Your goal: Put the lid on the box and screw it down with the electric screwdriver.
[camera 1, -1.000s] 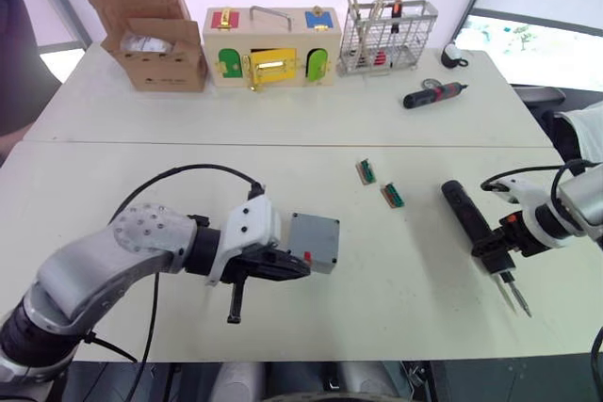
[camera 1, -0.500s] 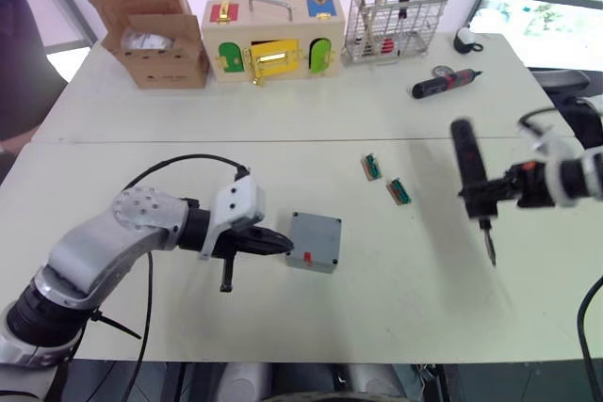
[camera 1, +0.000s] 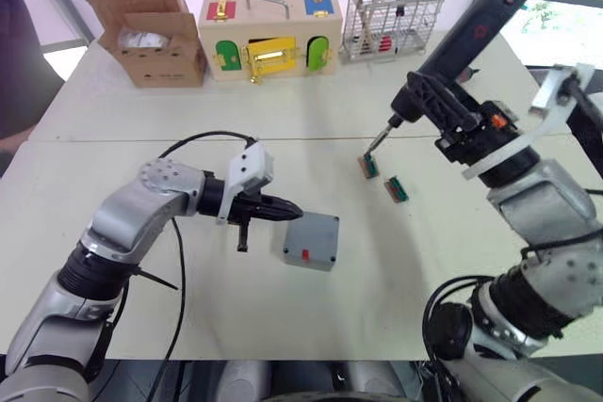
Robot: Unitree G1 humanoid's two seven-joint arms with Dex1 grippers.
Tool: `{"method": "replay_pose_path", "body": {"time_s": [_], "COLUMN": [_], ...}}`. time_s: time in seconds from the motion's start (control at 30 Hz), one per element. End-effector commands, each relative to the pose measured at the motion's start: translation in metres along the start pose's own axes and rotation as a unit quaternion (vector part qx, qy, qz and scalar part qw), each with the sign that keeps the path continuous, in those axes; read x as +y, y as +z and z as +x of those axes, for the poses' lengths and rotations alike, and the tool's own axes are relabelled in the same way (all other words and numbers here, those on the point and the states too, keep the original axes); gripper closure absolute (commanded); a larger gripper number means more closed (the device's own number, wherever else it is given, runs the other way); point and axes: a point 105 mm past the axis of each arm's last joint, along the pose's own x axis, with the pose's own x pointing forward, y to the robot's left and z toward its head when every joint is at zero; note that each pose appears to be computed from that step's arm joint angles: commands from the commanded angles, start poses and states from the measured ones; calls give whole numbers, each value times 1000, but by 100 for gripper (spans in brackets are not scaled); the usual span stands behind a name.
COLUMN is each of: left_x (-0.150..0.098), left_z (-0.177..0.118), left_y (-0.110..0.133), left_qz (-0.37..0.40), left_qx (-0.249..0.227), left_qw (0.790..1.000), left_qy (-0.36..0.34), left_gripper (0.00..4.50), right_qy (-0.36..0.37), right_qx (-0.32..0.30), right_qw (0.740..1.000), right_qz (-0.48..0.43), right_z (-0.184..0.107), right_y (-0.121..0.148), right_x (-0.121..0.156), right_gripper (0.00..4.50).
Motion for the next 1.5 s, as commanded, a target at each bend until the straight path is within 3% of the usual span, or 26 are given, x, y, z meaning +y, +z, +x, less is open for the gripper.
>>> {"method": "replay_pose_path", "body": {"time_s": [0.03,0.33,0.47,0.7,1.13,1.5], "left_x": [-4,-21,-18,-22,-21,-21], "left_z": [5,14,24,24,23,26], "left_y": [2,-11,-40,-47,-51,-53], "left_qz": [17,8,21,15,10,10], "left_qx": [-5,0,45,48,49,49], "left_qw": [1000,1000,999,999,999,999], "left_qy": [-5,-23,-4,-9,-5,-3], "left_gripper": [450,450,450,450,450,450], "right_qy": [63,97,119,125,114,114], "right_qx": [-21,-5,28,48,57,40], "right_qw": [995,992,988,986,988,989], "right_qz": [-72,-77,-92,-96,-91,-91], "right_z": [-2,-10,-14,-19,-20,-15], "right_y": [-6,-32,-51,-64,-73,-64], "right_x": [34,44,48,47,39,40], "right_gripper": [266,266,266,266,266,266]}}
